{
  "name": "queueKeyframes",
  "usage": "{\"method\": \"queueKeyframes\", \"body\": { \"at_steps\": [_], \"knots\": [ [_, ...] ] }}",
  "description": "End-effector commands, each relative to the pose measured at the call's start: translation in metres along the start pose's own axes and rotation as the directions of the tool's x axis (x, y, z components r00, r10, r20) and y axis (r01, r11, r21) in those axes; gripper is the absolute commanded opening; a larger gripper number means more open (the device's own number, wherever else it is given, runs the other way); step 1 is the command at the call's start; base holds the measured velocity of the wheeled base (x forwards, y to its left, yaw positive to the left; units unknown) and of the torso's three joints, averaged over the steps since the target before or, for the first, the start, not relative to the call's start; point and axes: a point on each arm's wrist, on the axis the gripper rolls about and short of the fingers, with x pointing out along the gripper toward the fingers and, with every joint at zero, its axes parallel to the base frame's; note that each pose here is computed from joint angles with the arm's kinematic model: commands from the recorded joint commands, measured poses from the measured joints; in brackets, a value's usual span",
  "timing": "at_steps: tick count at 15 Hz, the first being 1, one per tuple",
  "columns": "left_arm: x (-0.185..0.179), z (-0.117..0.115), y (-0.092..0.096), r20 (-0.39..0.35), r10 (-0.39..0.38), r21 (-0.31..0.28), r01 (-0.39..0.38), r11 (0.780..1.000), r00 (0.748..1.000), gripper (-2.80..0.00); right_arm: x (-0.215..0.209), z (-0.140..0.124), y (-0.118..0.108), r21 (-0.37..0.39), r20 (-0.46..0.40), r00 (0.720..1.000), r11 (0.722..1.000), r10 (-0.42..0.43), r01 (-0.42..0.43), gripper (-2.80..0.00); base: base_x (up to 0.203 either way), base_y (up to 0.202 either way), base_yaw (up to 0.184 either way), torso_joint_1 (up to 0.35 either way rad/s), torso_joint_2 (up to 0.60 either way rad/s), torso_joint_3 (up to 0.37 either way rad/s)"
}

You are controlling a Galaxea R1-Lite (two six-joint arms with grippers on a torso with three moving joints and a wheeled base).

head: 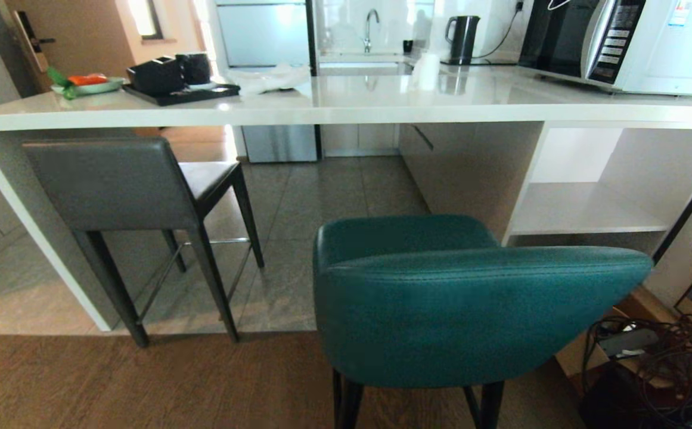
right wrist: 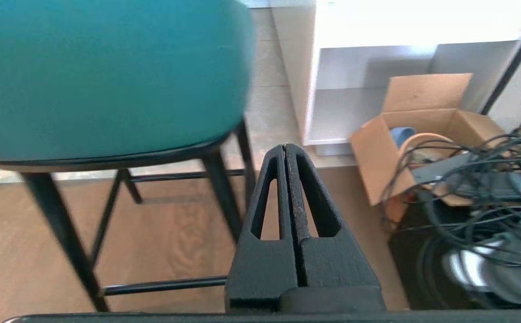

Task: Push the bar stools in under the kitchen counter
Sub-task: Pull the gray chair out from under the dining table

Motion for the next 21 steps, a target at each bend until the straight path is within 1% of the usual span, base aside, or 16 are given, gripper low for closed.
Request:
{"method": "queueKeyframes", "body": {
  "at_steps": [1, 21],
  "knots": [
    [0.0000, 0.0001, 0.0000, 0.000, 0.000, -0.001, 0.000, 1.000, 1.000, -2.80, 0.0001, 0.0001, 0.0000, 0.001, -0.001, 1.000, 1.000, 0.000, 0.000, -2.80, 0.000, 0.199, -0.003, 0.001, 0.01, 0.002],
    [0.0001, 0.0001, 0.0000, -0.001, 0.000, -0.001, 0.000, 1.000, 1.000, -2.80, 0.0001, 0.0001, 0.0000, 0.006, -0.001, 1.000, 1.000, 0.001, -0.001, -2.80, 0.000, 0.198, -0.001, 0.003, 0.00, 0.002]
  ]
}}
